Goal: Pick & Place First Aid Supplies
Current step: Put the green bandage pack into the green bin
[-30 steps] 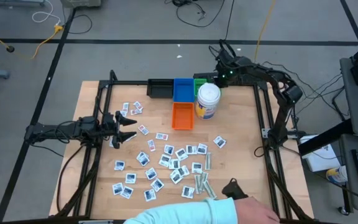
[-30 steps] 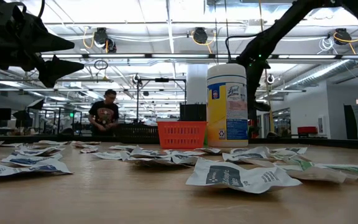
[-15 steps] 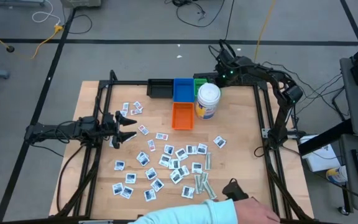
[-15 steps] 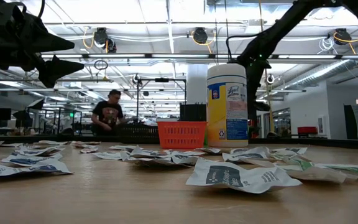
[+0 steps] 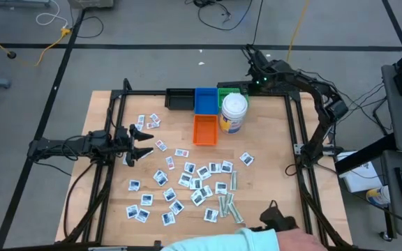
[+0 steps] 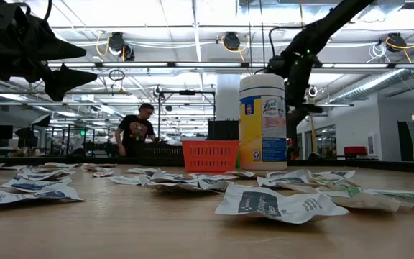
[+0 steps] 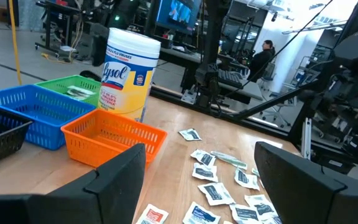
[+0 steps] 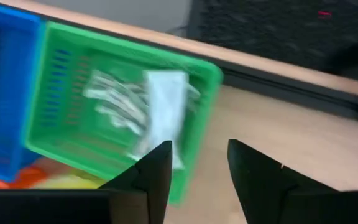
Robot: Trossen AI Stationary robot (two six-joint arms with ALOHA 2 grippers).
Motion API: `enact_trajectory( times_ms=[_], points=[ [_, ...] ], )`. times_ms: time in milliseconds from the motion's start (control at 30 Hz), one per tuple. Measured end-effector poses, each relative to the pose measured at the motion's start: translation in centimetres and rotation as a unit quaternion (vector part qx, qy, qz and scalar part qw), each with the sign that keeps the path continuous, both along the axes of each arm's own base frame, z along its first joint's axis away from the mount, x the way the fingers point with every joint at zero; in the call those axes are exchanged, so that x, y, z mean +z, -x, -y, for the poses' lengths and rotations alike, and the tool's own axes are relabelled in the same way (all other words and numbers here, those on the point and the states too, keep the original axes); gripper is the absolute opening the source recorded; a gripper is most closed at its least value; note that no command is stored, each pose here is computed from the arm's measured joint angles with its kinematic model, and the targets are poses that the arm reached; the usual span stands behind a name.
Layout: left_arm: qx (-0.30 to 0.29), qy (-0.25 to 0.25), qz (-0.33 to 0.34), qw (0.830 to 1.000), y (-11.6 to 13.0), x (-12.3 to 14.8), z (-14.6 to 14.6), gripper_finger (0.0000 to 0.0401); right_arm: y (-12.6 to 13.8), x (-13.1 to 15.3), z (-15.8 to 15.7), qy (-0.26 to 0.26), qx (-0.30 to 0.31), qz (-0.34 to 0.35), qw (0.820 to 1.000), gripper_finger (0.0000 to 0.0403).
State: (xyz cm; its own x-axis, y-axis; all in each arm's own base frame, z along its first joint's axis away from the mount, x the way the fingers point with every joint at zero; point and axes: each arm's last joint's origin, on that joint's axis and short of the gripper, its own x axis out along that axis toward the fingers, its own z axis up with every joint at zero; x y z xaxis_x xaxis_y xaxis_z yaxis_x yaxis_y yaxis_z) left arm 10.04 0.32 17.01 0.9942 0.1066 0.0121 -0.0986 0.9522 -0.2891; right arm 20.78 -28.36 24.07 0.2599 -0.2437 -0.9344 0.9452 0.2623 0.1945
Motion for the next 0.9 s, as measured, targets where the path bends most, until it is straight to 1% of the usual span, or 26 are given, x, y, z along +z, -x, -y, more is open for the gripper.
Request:
enact_trajectory(
  times_ms=[133, 267, 667, 900],
  points=[
    [0.000, 0.000, 0.000, 1.000, 0.0, 0.0, 0.0, 0.0306, 1.1, 0.4, -0.9, 0.007, -0.024, -0.054, 0.998, 0.0137],
    [0.000, 0.000, 0.000, 1.000, 0.0, 0.0, 0.0, 0.0306, 2.2, 0.1, -2.3, -0.003, -0.057, -0.075, 0.996, 0.0131],
    [0.000, 0.000, 0.000, 1.000, 0.0, 0.0, 0.0, 0.0306, 6.4, -2.4, -8.0, -0.053, -0.149, -0.083, 0.984, 0.0117],
    [0.000, 0.000, 0.000, 1.000, 0.0, 0.0, 0.0, 0.0306, 8.4, -3.9, -10.8, -0.073, -0.186, -0.087, 0.976, 0.0110]
  ],
)
